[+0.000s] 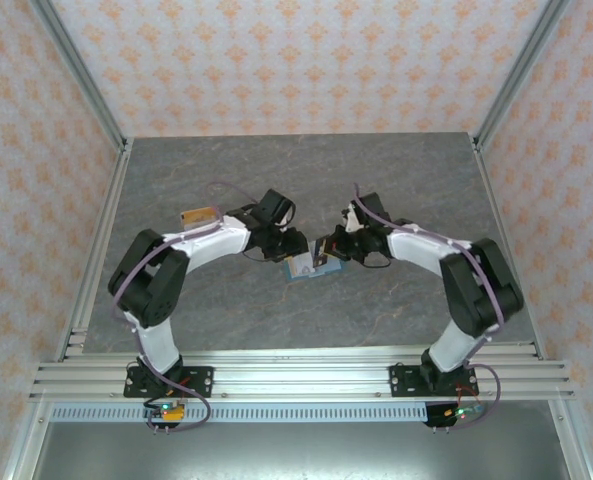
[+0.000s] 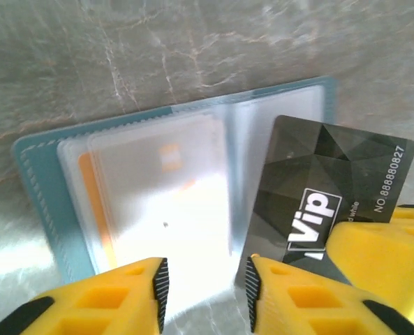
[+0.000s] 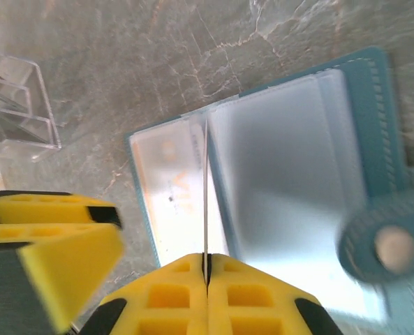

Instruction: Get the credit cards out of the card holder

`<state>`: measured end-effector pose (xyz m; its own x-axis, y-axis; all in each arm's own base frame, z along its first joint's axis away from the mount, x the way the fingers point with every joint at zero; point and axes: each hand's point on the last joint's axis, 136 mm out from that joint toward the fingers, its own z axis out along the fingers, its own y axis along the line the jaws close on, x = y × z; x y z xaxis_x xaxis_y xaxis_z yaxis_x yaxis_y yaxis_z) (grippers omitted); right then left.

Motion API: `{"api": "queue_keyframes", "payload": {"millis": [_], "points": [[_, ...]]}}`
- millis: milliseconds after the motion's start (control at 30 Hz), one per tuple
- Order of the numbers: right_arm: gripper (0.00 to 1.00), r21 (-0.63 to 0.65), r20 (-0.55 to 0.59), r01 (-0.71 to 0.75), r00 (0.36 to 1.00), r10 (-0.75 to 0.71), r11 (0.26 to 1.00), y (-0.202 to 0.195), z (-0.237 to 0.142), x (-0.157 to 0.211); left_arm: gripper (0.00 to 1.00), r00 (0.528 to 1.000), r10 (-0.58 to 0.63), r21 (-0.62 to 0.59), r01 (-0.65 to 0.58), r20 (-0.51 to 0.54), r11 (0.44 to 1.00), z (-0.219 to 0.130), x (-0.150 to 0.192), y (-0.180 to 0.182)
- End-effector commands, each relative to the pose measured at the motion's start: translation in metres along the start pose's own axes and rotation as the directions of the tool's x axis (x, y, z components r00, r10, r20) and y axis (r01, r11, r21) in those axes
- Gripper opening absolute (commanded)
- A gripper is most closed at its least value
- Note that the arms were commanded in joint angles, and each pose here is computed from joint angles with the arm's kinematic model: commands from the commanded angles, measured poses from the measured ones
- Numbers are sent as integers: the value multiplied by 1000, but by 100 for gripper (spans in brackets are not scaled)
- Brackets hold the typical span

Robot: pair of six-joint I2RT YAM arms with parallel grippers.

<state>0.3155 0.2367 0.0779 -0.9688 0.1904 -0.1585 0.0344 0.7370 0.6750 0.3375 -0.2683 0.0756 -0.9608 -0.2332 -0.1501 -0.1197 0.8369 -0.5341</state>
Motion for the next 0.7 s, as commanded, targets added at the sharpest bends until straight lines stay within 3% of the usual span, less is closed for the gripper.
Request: {"api": "queue_keyframes", "payload": {"millis": [0,100,233,467,667], "points": [[0,-63,145,53,988,-43,997,25,-31,-20,46,996,35,6,-36,86,999,-44,-13,-9],[0,-165,185,82,982,-50,983,54,-50,-25,54,992,11,48,-18,127,999,-63,-18,-14],[0,-329,210,98,977,-28,939,94,-71,-29,58,982,-58,200,21,180,979,-86,-26,-31],[0,-508,186,92,982,5,856,137,-92,-33,58,975,-101,442,4,197,897,-118,-35,-71],[1,-554,168,95,986,-1,827,149,-98,-33,51,971,-145,581,8,189,814,-131,-46,-93]]}}
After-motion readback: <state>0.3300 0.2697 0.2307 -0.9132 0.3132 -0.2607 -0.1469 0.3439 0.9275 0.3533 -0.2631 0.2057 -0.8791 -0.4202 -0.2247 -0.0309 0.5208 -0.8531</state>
